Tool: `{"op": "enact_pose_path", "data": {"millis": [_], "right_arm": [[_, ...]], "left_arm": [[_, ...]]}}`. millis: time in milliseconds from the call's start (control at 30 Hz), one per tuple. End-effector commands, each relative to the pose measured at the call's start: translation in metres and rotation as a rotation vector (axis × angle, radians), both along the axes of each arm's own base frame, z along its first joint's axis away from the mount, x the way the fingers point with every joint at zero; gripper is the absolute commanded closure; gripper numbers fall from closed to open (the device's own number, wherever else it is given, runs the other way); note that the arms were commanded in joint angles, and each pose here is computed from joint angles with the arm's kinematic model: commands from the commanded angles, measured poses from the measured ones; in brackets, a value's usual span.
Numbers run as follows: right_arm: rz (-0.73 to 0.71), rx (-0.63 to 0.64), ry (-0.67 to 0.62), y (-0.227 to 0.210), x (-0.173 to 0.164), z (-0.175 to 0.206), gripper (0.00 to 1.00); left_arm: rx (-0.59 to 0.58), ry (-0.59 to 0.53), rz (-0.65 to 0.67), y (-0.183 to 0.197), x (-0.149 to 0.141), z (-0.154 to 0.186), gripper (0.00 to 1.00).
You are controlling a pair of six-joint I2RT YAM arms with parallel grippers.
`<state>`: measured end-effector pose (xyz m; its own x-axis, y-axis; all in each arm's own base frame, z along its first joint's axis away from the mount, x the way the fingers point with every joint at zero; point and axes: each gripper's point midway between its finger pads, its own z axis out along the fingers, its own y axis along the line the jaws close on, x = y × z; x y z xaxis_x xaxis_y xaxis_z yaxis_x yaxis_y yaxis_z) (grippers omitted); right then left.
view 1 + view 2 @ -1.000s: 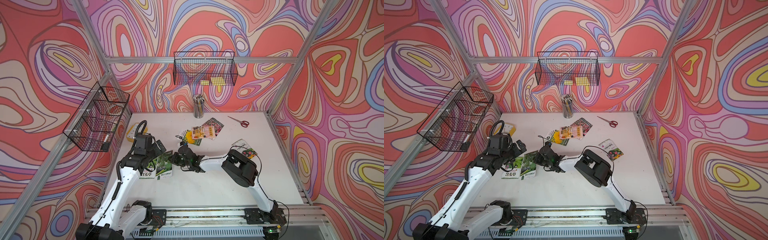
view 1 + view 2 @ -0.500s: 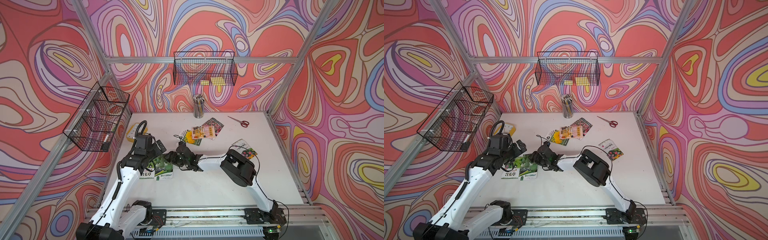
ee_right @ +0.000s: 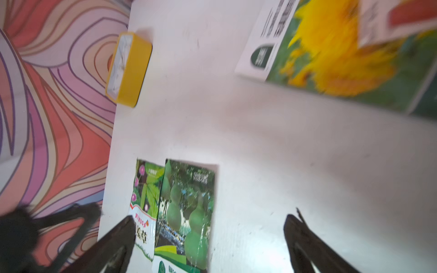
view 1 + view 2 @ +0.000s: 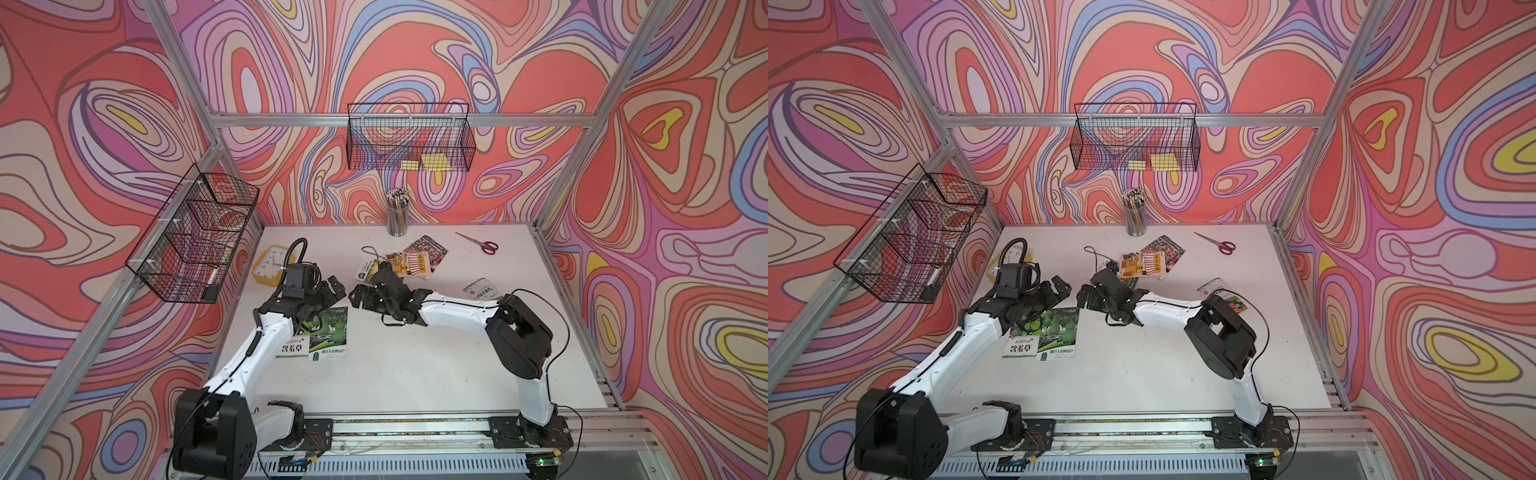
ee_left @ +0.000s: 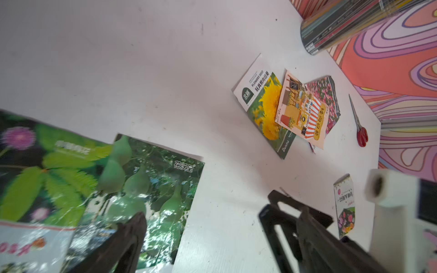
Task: Arrange the seed packets in a row
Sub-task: Pick up the seed packet from the center of the board.
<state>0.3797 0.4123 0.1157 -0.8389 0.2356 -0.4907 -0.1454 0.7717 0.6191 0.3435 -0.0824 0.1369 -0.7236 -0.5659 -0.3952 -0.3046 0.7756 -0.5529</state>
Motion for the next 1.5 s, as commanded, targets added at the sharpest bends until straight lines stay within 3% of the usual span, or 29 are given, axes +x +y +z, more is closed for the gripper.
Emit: {"op": "enact_pose_path", "data": {"millis": [0,267,533,700,900,1100,1233,1367,1467], "right_arm": [[-0.034,-0.092,0.056,-0.069,0.043,-0.029,0.02],[-0.114,-0.113,0.027,-0.145,0.142,-0.026,0.02],[-0.159,-0.144,0.087,-0.184,0.194,-0.067,0.04],[-0.175,-0.121,0.100,-0.200,0.205,-0.080,0.05],[-0.135,-0.036,0.122,-0.193,0.200,-0.088,0.08],[-0.071,0.125,0.154,-0.171,0.186,-0.090,0.24],[-0.075,0.156,0.143,-0.175,0.181,-0.084,0.41],[-0.099,0.181,0.137,-0.190,0.181,-0.077,0.43],[-0.117,0.182,0.123,-0.202,0.180,-0.069,0.40]], "left_arm": [[-0.109,-0.136,-0.132,-0.035,0.040,0.011,0.01],[-0.123,-0.143,-0.267,-0.072,0.129,-0.013,0.01],[-0.223,-0.092,-0.360,-0.124,0.188,-0.052,0.03],[-0.244,-0.044,-0.381,-0.148,0.200,-0.073,0.03],[-0.285,0.042,-0.392,-0.163,0.194,-0.097,0.05],[-0.353,0.067,-0.429,-0.186,0.181,-0.104,0.14],[-0.376,0.069,-0.430,-0.188,0.178,-0.105,0.32],[-0.379,0.051,-0.434,-0.188,0.177,-0.095,0.60],[-0.379,0.029,-0.438,-0.188,0.177,-0.086,0.97]]}}
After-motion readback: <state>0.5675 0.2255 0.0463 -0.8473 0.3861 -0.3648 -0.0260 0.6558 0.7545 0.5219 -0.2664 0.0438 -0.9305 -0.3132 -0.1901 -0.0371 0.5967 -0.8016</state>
